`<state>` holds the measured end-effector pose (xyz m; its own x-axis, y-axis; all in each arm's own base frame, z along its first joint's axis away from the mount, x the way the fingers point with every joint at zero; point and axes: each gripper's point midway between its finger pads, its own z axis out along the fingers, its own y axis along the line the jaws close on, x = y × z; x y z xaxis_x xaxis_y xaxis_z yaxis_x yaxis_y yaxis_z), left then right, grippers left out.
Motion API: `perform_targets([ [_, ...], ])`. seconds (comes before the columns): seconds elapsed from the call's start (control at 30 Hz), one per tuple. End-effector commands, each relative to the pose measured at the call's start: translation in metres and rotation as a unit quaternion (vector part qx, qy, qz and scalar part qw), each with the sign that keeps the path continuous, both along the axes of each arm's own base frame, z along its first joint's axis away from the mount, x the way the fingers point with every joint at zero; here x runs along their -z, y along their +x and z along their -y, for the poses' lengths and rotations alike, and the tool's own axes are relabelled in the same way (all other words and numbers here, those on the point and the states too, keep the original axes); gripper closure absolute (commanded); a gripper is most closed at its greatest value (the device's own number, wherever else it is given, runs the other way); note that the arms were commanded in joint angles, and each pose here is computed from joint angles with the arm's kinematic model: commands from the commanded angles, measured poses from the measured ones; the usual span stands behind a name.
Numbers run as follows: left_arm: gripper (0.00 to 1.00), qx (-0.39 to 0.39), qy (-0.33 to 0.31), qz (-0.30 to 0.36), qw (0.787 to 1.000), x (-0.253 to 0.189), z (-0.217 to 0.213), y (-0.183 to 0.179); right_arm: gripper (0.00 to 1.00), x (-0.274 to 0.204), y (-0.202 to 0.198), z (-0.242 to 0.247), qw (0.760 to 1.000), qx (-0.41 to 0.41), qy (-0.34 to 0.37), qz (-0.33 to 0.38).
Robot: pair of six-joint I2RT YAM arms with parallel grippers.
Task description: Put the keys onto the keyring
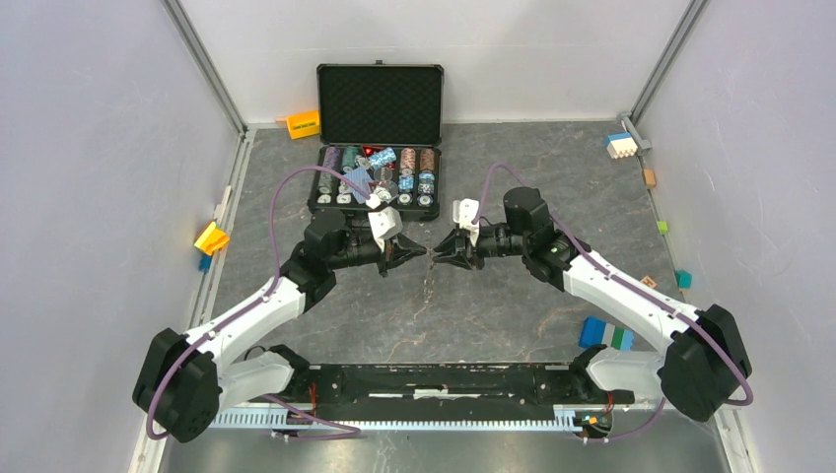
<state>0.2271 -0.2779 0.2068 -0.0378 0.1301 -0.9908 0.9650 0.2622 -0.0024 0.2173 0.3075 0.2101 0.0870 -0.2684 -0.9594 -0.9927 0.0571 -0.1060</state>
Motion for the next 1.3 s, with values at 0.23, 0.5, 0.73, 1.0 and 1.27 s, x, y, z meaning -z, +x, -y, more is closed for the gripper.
perform_targets([
  [0.23,0.98,0.009,-0.028,0.023,0.999,-0.022,0.003,-0.002,0.79,-0.015,0.009,-0.008,1.000,0.003,0.019,0.007],
  [0.5,0.98,0.016,-0.029,0.022,0.999,-0.021,0.004,-0.004,0.81,-0.017,0.012,-0.008,1.000,0.012,0.023,0.006],
  [0.73,0.98,0.025,-0.027,0.021,0.999,-0.019,0.005,-0.007,0.83,-0.016,0.015,-0.009,1.000,0.018,0.022,0.003],
  [1.0,0.98,0.036,-0.024,0.021,0.999,-0.016,0.005,-0.011,1.00,-0.015,0.019,-0.007,0.999,0.028,0.018,0.008],
  [1.27,0.87,0.081,0.000,0.039,0.996,-0.006,0.006,-0.022,1.00,-0.019,0.022,-0.002,0.999,0.038,-0.002,0.028],
])
